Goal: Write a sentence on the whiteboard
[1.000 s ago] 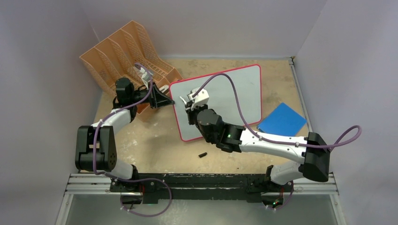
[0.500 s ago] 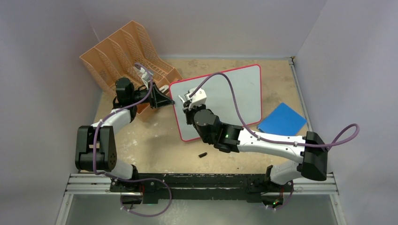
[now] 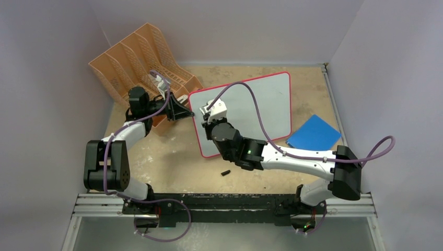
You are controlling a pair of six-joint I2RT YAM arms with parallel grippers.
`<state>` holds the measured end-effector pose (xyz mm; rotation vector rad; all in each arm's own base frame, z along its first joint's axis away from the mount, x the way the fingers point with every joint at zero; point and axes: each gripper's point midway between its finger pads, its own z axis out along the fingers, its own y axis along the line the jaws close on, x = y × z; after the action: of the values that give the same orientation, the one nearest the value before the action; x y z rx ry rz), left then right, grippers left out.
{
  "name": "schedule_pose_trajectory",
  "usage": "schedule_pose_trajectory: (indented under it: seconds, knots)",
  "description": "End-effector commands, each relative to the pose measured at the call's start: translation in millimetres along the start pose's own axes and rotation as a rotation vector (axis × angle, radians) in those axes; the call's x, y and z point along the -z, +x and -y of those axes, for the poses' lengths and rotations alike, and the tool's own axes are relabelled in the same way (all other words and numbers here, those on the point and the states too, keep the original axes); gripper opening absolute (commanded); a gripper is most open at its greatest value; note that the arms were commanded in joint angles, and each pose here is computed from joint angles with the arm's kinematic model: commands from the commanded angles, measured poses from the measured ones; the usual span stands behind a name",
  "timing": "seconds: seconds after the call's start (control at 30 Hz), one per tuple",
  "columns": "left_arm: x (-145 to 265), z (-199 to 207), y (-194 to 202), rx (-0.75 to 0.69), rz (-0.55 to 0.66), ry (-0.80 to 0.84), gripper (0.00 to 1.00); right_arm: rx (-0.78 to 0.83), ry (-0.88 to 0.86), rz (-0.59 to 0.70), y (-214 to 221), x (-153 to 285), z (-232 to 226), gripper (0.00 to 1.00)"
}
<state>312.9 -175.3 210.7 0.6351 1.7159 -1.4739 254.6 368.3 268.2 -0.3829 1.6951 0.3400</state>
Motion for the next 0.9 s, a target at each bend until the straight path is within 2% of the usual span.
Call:
schedule_pose_trajectory:
  seconds: [0.0,0.47,0.87]
  knots:
    - [0.7,12.2,-11.0,-0.092,0.003,0.026,0.0,-0.046,0.03,0.044,-26.4,5.1,4.9,0.0]
    - [0.7,12.2,-11.2,-0.093,0.003,0.026,0.0,-0.036,0.04,-0.005,-14.0,10.8,7.4,0.0]
    - [0.7,12.3,-11.0,-0.093,0.003,0.026,0.0,-0.058,0.027,0.045,-33.1,7.9,1.7,0.0]
